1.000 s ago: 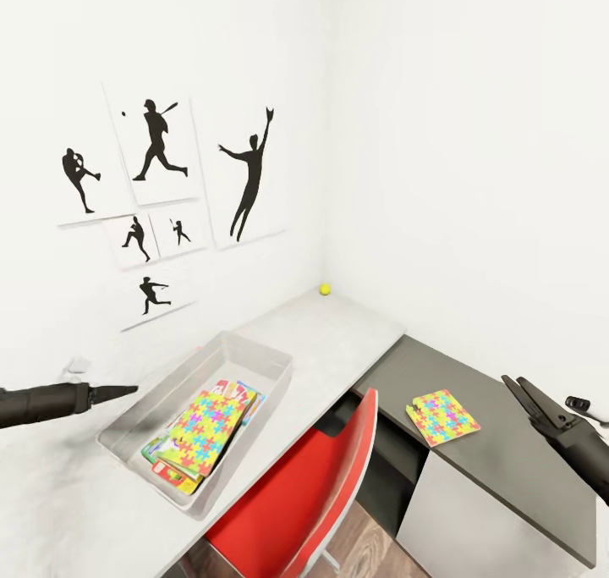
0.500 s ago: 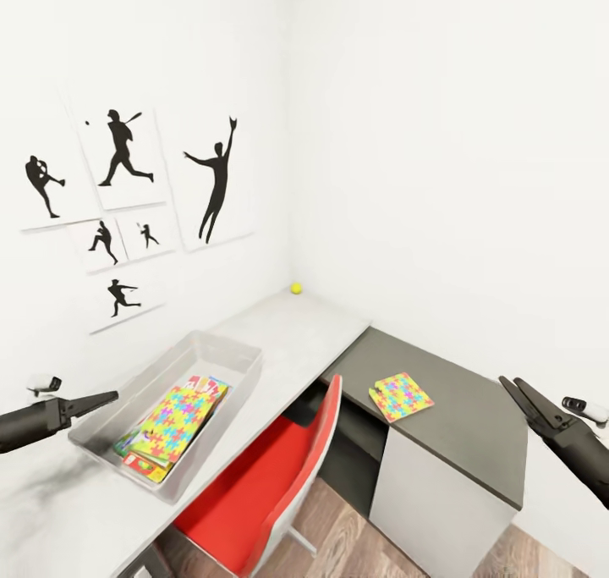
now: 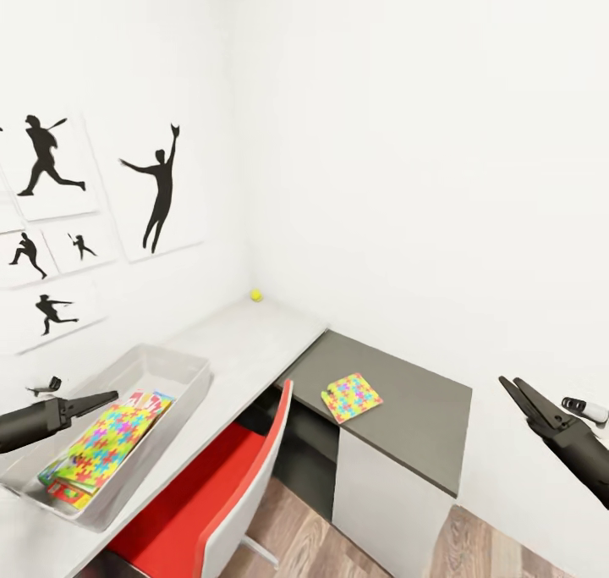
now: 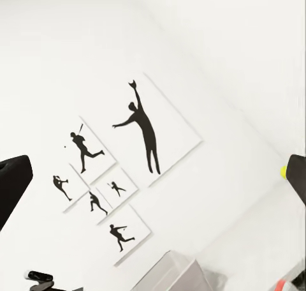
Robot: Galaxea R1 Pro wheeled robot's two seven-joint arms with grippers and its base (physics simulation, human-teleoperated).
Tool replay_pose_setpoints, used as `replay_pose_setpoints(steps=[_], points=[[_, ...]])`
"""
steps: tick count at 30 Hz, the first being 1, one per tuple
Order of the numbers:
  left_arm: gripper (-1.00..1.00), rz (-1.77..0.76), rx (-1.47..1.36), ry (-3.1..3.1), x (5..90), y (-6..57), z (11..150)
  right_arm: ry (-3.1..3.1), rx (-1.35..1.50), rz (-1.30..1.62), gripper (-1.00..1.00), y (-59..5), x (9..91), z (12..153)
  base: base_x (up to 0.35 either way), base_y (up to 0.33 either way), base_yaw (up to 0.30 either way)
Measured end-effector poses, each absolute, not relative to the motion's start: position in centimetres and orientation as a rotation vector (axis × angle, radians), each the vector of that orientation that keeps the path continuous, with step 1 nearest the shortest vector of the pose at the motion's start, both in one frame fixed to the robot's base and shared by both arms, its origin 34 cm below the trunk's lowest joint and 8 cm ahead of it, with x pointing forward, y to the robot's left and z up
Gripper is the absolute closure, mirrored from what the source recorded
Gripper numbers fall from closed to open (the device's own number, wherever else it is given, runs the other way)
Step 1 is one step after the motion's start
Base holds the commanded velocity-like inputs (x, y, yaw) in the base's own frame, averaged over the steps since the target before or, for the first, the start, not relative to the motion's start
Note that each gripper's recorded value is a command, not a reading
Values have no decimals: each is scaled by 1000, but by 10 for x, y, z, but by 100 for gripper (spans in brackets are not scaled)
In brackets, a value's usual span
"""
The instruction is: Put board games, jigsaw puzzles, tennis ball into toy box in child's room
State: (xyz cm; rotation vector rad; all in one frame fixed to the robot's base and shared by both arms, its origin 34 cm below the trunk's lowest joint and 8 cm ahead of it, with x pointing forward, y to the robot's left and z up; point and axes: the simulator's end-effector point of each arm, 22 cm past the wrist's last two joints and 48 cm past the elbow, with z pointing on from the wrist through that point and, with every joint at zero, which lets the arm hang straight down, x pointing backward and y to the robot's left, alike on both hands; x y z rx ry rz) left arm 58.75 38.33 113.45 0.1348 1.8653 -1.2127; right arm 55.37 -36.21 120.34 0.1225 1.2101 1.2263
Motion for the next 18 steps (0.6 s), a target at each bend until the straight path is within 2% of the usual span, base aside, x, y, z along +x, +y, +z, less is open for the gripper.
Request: replay_pose_setpoints(steps=[8,18], points=[[-100,-1209,142,1856,586,383,1140,1203,118,1224,-100,-362,552,1207,55,-244,-186],[-100,-1207,151,1845,584,382,1146,1197,118,1218,-100,-363,551,1211,4,-35,-180]])
